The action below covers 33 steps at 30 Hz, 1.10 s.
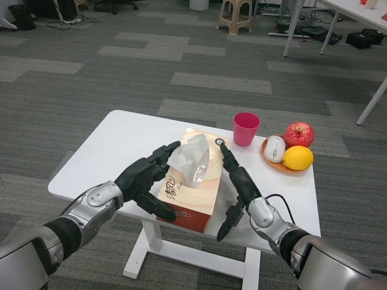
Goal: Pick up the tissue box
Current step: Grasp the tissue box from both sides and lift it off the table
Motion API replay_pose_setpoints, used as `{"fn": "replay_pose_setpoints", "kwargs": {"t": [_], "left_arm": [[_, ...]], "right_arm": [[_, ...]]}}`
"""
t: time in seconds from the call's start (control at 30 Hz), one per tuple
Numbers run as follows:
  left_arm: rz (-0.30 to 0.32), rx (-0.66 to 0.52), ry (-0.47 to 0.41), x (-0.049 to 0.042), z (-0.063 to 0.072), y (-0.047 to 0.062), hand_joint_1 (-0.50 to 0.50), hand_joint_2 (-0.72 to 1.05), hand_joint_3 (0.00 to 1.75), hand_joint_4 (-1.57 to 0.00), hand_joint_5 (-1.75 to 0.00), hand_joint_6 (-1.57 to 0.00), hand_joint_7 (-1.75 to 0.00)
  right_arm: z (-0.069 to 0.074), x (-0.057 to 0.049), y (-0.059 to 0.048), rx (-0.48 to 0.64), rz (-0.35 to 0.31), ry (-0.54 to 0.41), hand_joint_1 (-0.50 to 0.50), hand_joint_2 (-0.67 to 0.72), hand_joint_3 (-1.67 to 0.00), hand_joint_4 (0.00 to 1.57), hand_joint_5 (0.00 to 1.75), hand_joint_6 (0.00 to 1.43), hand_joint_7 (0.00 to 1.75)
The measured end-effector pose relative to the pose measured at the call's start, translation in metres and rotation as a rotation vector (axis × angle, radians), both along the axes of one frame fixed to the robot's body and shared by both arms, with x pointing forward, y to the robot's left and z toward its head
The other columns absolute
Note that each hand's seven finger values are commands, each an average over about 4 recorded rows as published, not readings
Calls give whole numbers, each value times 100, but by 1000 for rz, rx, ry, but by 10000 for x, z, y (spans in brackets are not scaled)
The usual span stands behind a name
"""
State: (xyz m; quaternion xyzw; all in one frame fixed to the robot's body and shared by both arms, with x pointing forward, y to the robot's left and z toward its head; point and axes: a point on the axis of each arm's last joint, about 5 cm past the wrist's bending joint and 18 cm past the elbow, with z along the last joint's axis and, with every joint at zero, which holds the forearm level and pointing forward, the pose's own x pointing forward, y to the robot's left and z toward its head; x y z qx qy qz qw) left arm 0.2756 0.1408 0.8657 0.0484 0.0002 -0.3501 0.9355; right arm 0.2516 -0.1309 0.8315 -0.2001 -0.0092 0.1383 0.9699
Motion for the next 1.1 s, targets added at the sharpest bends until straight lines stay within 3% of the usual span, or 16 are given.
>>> {"fn": "replay_pose_setpoints", "kwargs": {"t": [0.83, 1.1], "left_arm": [[20, -38, 36, -31, -45, -9, 50, 34, 0, 0, 0, 0, 0], [8, -28, 48, -51, -70, -27, 50, 34, 0, 0, 0, 0, 0]], "right_arm": [[2, 5, 52, -1, 2, -5, -29, 60, 0, 0, 0, 0, 0], [65, 73, 80, -4, 6, -30, -29, 60, 0, 0, 0, 0, 0]]}}
